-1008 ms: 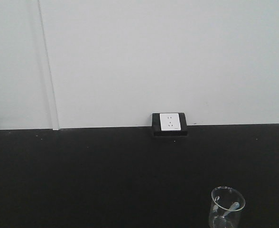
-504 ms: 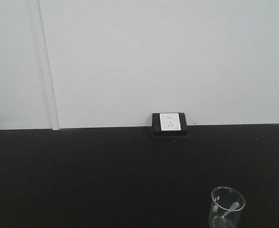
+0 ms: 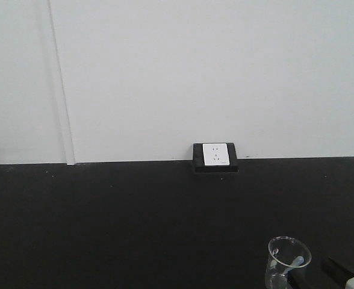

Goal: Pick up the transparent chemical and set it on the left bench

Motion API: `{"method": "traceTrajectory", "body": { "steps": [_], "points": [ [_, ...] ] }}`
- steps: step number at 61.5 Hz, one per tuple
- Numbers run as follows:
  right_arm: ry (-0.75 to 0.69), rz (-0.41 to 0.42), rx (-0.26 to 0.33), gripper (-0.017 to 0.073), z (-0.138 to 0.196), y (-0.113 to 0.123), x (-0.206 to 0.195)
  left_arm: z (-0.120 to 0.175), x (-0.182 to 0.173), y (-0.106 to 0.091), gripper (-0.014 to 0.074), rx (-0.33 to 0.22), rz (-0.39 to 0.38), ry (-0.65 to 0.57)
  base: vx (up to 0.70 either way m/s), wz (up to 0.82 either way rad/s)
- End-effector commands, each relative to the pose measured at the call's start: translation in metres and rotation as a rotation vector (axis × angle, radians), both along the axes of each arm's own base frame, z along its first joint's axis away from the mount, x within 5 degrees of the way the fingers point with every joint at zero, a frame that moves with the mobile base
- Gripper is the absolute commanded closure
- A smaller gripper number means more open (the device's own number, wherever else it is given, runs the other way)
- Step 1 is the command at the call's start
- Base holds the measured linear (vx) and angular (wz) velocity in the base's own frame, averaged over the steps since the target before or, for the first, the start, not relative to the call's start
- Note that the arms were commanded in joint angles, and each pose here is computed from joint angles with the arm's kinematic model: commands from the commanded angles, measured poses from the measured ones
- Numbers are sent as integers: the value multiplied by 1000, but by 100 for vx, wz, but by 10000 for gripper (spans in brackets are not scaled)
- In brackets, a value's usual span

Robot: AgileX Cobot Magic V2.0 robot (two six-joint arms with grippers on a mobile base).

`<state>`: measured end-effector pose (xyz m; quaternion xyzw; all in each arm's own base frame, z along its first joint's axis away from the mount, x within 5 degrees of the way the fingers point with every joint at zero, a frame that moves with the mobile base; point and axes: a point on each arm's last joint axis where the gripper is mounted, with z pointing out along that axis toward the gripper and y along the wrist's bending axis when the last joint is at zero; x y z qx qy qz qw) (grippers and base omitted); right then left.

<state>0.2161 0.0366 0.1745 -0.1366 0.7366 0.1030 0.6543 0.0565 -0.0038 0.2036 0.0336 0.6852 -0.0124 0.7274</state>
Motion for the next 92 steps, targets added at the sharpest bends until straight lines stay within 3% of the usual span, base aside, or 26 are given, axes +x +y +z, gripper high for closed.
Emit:
{"method": "traceTrajectory", "body": {
  "steps": [1,29,52,68,77,82,89,92],
  "points": [
    [-128,36,15,71,11,4,14,3,-1,0,597,-14,-1,-81,0,0],
    [-84,-6,21,132,-10,3,64,3,-1,0,597,-14,-1,-81,0,0],
    [-91,-4,30,444,-13,3,65,3,-1,0,597,-14,-1,-81,0,0],
    [-144,2,42,571,-1,4,62,3,-1,0,597,-14,-1,-81,0,0],
    [-195,-3,25,565,29,3,54,3,-1,0,597,-14,-1,-81,0,0],
    [-211,27,42,564,51,4,40,3,-1,0,597,-14,-1,-81,0,0],
    [-216,99,37,562,72,8,-2,3,-1,0,597,-14,-1,-81,0,0],
    [-173,83,50,562,69,6,-24,3,-1,0,597,-14,-1,-81,0,0]
  ]
}}
